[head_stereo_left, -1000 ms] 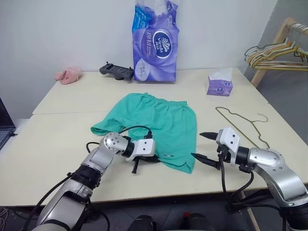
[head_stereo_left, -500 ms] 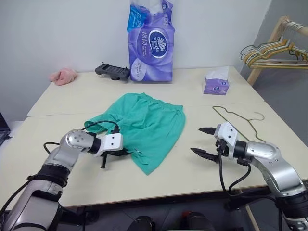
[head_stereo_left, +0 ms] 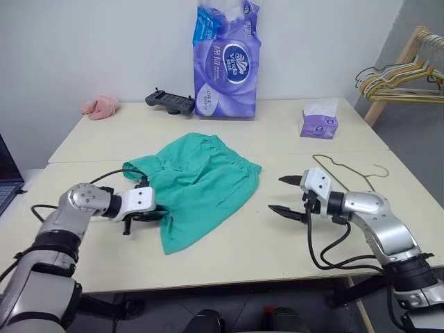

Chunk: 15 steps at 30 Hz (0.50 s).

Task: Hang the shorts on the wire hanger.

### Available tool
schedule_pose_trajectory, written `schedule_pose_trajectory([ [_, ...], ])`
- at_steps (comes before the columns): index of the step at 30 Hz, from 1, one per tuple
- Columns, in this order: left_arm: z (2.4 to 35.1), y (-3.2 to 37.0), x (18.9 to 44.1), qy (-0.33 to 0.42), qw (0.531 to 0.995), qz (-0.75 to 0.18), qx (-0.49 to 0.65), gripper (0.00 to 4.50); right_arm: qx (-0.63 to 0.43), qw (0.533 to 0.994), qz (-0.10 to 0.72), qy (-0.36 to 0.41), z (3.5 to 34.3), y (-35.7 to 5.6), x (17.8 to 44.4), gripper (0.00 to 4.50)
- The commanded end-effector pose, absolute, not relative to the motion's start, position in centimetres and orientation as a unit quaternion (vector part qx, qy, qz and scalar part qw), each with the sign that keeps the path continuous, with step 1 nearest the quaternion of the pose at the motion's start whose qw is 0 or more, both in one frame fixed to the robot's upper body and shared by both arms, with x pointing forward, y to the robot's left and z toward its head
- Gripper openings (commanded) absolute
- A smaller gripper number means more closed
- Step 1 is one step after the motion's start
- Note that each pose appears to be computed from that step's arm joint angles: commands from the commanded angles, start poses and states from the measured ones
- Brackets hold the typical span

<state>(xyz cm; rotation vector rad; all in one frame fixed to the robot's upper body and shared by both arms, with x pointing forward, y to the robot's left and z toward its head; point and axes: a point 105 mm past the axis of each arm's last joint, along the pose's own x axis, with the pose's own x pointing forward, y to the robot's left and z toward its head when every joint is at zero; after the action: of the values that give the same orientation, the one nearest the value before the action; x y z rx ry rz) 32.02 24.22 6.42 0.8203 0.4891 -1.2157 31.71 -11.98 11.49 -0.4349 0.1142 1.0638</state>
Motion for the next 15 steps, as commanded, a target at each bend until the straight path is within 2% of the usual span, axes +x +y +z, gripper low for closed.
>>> schedule_pose_trajectory([
  [1,9.3,23.0,32.5,0.182,0.743,-0.55,0.335,2.18,-0.215,0.837,0.503,0.024,13.1,-11.6,32.2,4.5],
  [8,11.9,22.0,30.6,0.197,0.74,-0.581,0.276,4.36,-0.211,0.839,0.502,0.022,13.3,-11.6,32.5,4.5],
  [14,13.6,21.5,29.0,0.218,0.722,-0.604,0.259,4.46,-0.205,0.837,0.506,0.026,13.2,-11.4,32.8,4.5],
  [15,14.5,21.0,30.7,0.182,0.754,-0.575,0.26,4.46,-0.196,0.848,0.492,0.033,13.1,-11.4,33.6,4.5],
])
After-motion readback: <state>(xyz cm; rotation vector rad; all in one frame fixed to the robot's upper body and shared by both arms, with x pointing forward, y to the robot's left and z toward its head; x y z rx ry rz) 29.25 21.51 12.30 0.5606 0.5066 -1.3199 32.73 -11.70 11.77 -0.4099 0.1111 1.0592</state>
